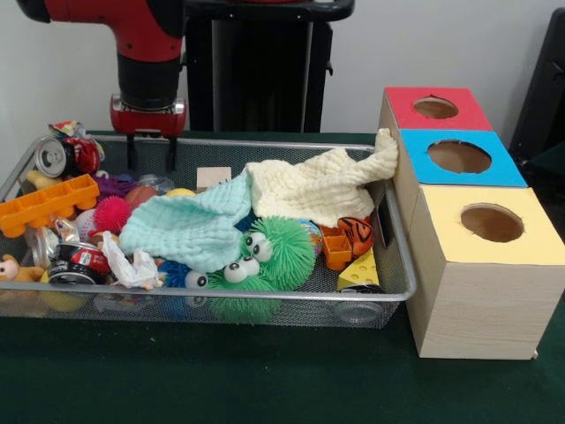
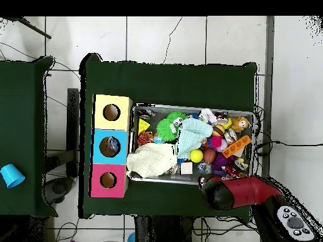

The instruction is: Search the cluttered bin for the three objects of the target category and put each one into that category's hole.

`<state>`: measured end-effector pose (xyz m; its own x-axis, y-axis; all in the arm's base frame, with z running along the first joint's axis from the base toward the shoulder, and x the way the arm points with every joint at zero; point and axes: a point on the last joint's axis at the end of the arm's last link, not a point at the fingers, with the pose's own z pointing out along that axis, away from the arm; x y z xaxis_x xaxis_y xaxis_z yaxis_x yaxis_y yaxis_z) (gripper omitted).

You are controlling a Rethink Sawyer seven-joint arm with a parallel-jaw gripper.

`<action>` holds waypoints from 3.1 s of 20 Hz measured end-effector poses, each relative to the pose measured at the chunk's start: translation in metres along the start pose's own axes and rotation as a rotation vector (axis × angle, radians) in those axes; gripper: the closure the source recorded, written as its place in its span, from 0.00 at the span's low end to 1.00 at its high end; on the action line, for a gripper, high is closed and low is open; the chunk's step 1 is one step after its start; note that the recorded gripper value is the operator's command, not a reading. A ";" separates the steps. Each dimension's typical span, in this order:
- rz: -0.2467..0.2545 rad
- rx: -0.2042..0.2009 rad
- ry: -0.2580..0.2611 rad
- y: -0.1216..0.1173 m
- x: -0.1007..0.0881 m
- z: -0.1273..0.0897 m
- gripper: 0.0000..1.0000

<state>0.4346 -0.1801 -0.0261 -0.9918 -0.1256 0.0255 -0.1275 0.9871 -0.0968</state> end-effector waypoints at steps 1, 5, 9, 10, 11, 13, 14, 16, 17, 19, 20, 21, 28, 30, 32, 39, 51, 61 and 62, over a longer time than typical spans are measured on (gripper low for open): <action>0.001 0.002 0.000 -0.001 0.000 0.000 0.00; 0.005 0.008 0.002 -0.005 0.001 0.000 0.00; 0.012 0.025 0.006 -0.012 0.002 0.000 0.00; 0.013 0.030 0.006 -0.014 0.002 0.000 0.00; 0.014 0.035 0.007 -0.016 0.002 0.000 0.00; 0.015 0.042 0.009 -0.019 0.002 0.000 0.00; 0.016 0.047 0.009 -0.020 0.002 0.000 0.00; 0.019 0.056 0.007 -0.024 0.002 0.001 0.00; 0.020 0.058 0.005 -0.025 0.002 0.001 0.00; 0.021 0.064 0.000 -0.028 0.001 0.002 0.00; 0.022 0.065 -0.002 -0.028 0.001 0.002 0.00; 0.021 0.068 -0.006 -0.029 0.001 0.004 0.00; 0.028 0.066 -0.020 -0.028 0.000 0.006 0.00; 0.042 0.062 -0.020 -0.029 -0.001 0.005 0.00; 0.071 0.055 -0.020 -0.031 -0.002 0.005 0.00; 0.140 0.046 -0.024 -0.040 -0.004 0.000 0.00; 0.225 0.042 -0.058 -0.050 -0.015 -0.028 0.00; 0.275 0.028 -0.095 -0.047 -0.030 -0.055 0.00; 0.277 0.026 -0.097 -0.046 -0.031 -0.057 0.00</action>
<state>0.4719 -0.2158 0.0343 -0.9853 0.1382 -0.1005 0.1493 0.9824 -0.1124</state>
